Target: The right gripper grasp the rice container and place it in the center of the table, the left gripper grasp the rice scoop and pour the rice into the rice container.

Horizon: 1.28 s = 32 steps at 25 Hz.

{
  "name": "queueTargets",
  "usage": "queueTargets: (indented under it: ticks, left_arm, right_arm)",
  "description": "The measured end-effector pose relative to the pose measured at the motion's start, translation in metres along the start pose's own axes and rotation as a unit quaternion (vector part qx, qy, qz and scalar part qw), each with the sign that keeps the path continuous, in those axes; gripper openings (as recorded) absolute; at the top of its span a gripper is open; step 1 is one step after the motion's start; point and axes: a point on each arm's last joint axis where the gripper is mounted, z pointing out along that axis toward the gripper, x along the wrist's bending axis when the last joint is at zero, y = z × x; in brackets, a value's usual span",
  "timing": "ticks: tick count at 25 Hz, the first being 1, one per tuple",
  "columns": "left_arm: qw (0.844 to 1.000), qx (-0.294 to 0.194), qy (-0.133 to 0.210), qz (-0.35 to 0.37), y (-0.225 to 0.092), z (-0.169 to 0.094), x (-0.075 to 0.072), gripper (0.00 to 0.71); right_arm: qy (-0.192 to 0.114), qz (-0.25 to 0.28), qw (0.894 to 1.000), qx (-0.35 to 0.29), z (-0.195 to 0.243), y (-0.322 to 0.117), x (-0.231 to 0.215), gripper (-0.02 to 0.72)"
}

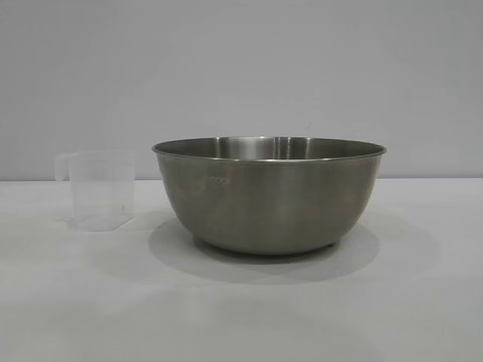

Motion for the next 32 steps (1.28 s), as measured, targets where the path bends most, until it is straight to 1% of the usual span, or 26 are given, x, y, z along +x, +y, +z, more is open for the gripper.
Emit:
queueTargets:
  ticks: [3, 9, 13, 16, 18, 22, 24, 32]
  left_arm:
    - [0.999, 0.026, 0.012, -0.017, -0.013, -0.012, 0.001, 0.437]
    - [0.996, 0.081, 0.020, -0.031, -0.037, -0.030, 0.000, 0.437]
    - [0.996, 0.087, 0.021, -0.031, -0.053, -0.035, -0.002, 0.437]
    - [0.996, 0.083, 0.021, -0.032, -0.069, -0.032, -0.003, 0.437]
    - [0.997, 0.071, 0.022, -0.032, -0.077, -0.031, -0.004, 0.437]
    - [0.999, 0.014, 0.026, -0.031, -0.082, -0.036, -0.004, 0.437]
    - [0.999, -0.001, 0.027, -0.032, -0.083, -0.038, -0.004, 0.437]
    - [0.999, -0.005, 0.027, -0.033, -0.089, -0.033, -0.005, 0.437]
  right_arm:
    - [0.000, 0.000, 1.000, 0.000, 0.000, 0.000, 0.000, 0.577]
    - [0.000, 0.000, 1.000, 0.000, 0.000, 0.000, 0.000, 0.577]
    - [0.000, 0.000, 1.000, 0.000, 0.000, 0.000, 0.000, 0.577]
    - [0.000, 0.000, 1.000, 0.000, 0.000, 0.000, 0.000, 0.577]
    - [0.000, 0.000, 1.000, 0.000, 0.000, 0.000, 0.000, 0.577]
    - [0.000, 0.000, 1.000, 0.000, 0.000, 0.000, 0.000, 0.577]
    - [0.000, 0.000, 1.000, 0.000, 0.000, 0.000, 0.000, 0.577]
    - [0.000, 0.000, 1.000, 0.000, 0.000, 0.000, 0.000, 0.577]
